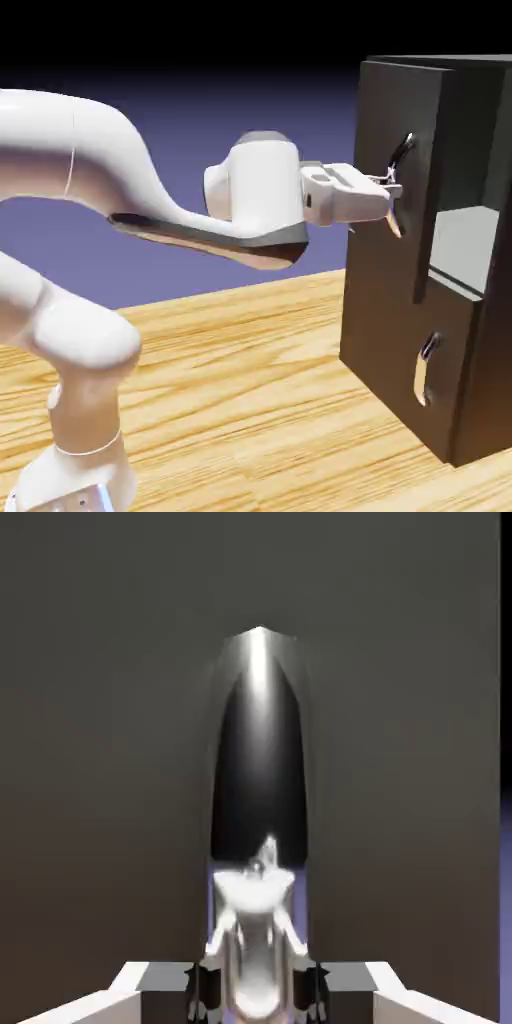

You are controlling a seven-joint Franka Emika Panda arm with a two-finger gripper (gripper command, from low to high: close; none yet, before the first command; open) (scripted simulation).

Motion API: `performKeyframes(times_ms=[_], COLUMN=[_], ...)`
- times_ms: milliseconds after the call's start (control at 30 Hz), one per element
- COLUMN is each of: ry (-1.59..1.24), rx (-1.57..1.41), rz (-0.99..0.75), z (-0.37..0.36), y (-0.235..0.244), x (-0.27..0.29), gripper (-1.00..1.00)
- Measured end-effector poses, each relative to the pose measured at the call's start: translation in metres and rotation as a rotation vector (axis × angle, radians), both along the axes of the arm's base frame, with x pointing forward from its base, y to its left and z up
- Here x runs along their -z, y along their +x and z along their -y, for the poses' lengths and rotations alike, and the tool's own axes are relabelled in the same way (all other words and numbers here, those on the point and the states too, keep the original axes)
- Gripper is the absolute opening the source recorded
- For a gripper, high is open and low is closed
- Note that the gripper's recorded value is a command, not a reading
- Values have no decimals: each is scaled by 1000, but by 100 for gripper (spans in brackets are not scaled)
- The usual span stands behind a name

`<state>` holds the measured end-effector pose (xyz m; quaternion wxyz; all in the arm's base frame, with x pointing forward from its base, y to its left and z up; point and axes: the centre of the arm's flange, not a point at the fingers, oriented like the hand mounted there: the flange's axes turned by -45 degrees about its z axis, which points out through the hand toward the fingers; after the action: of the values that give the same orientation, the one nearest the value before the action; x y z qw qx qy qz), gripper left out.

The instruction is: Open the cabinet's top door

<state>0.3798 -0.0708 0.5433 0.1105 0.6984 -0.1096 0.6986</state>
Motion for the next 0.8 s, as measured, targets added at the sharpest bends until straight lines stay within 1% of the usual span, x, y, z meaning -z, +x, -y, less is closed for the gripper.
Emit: performKeyframes(times_ms=[433,800], ry=[1,1], rx=[266,515], rz=[1,1], z=[-72,-151], y=[-60,-97], x=[0,0], gripper=[-100,-100])
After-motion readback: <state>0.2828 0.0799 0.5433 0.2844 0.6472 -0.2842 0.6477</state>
